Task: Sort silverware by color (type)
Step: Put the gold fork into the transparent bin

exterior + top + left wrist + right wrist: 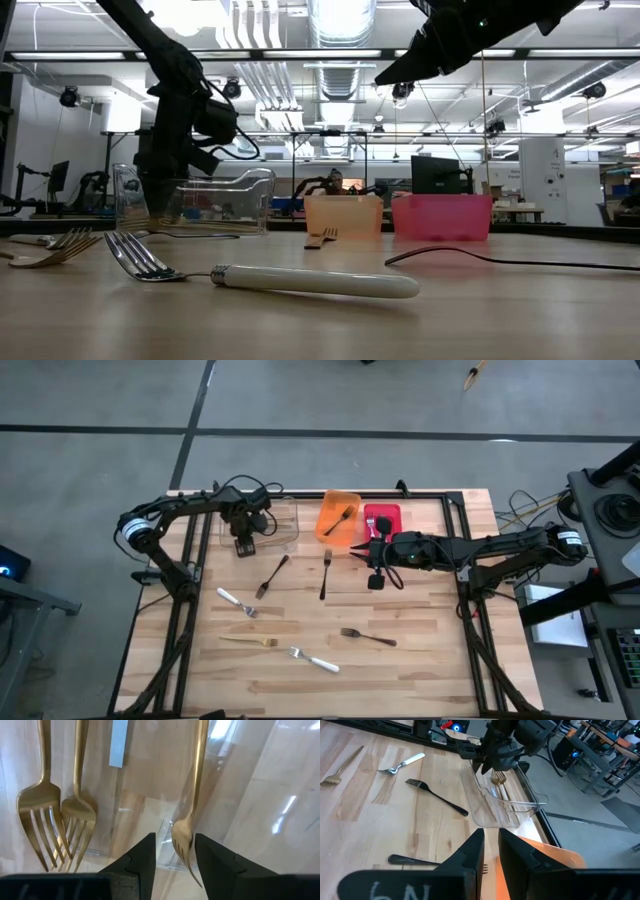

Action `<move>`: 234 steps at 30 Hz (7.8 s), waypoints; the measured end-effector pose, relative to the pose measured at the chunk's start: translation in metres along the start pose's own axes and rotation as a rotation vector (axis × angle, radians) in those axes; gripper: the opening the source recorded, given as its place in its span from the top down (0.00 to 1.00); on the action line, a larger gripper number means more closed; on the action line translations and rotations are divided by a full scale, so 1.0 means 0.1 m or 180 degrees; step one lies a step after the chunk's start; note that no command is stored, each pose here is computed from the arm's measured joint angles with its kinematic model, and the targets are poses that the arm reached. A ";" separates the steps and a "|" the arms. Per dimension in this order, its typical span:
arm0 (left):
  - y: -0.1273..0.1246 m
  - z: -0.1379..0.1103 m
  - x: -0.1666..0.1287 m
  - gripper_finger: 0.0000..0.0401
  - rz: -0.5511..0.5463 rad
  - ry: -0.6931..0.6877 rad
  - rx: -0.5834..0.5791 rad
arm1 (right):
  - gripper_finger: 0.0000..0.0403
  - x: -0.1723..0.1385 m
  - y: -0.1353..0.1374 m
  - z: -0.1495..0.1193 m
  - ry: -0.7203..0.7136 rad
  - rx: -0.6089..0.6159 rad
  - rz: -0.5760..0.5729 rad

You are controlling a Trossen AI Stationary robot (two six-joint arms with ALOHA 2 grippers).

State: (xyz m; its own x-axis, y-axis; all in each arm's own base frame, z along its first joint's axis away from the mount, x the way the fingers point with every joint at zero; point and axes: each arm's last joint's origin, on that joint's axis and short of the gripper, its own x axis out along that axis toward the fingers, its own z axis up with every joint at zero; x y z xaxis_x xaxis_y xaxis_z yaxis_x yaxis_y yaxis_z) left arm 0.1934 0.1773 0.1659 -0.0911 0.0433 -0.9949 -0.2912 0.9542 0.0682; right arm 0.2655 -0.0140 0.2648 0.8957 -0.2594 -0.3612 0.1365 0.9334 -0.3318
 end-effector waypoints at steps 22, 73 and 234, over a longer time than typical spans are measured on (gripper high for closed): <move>-0.02 -0.03 0.10 0.77 0.0023 -0.0008 0.0000 | 0.88 0.00 0.00 0.00 0.0000 0.0001 -0.0001; 0.28 -0.12 -0.09 1.00 -0.0626 -0.0273 -0.0075 | 0.88 0.00 0.00 0.00 0.0000 -0.0005 0.0000; 0.21 -0.14 -0.78 1.00 -0.0619 -0.0810 -0.1192 | 0.88 0.00 -0.01 0.02 -0.0032 0.0017 -0.0098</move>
State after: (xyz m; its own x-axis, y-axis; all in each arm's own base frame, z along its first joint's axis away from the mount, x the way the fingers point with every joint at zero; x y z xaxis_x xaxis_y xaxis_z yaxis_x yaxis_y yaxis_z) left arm 0.1809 0.1897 0.2459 0.2208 -0.0095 -0.9753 -0.6063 0.7819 -0.1449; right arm 0.2659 -0.0147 0.2666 0.8952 -0.2855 -0.3421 0.1663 0.9264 -0.3379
